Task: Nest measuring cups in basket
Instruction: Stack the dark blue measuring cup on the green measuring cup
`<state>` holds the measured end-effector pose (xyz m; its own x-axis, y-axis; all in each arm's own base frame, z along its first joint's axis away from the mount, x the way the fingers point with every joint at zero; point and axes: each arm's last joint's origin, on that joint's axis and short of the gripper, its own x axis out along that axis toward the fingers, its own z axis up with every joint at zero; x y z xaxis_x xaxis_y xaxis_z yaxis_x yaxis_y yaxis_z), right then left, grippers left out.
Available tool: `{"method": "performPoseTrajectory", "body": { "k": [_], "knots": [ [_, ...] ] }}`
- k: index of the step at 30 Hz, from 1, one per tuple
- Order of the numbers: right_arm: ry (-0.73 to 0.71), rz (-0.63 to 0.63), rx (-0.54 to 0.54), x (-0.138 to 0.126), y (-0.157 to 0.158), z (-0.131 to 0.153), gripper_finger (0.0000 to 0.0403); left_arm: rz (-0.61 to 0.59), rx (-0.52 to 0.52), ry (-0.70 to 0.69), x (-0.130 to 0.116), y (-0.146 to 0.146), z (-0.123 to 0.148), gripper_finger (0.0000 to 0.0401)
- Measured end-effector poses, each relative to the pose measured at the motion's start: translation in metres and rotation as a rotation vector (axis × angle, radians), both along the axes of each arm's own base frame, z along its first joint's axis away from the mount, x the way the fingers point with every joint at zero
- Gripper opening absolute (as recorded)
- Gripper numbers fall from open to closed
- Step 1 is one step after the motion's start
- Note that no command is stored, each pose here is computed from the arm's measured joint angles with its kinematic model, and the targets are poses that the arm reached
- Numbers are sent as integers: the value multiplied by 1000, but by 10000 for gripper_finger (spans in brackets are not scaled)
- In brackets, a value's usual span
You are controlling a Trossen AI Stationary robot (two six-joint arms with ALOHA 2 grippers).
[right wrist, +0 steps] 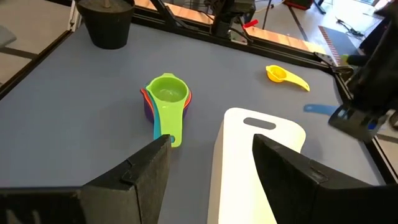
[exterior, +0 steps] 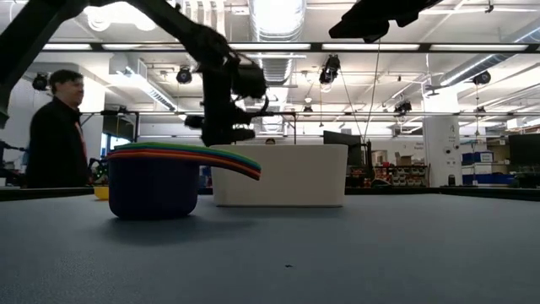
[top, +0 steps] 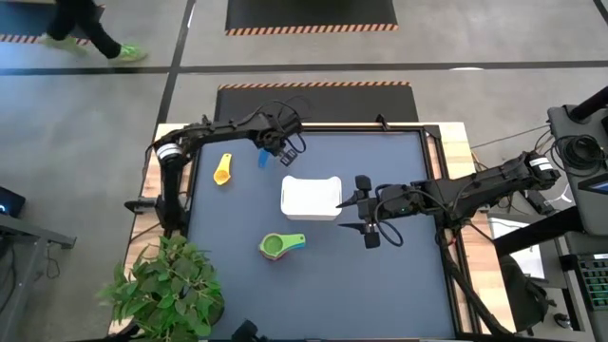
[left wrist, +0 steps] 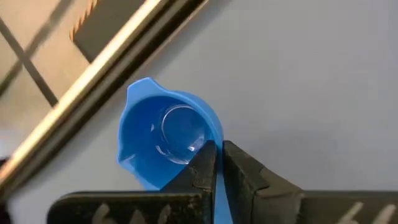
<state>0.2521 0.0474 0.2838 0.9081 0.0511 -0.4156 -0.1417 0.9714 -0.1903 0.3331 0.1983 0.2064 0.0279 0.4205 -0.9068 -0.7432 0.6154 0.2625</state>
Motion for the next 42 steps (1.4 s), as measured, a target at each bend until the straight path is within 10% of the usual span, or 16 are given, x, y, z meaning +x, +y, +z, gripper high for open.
{"method": "performPoseTrajectory", "body": {
  "k": [21,42],
  "knots": [
    [20,-3,0,-1,0,-2,215,-539,103,-24,31,-140,164,1],
    [20,1,-8,-1,0,-2,215,-1272,-105,285,2,-335,84,1]
  ]
}}
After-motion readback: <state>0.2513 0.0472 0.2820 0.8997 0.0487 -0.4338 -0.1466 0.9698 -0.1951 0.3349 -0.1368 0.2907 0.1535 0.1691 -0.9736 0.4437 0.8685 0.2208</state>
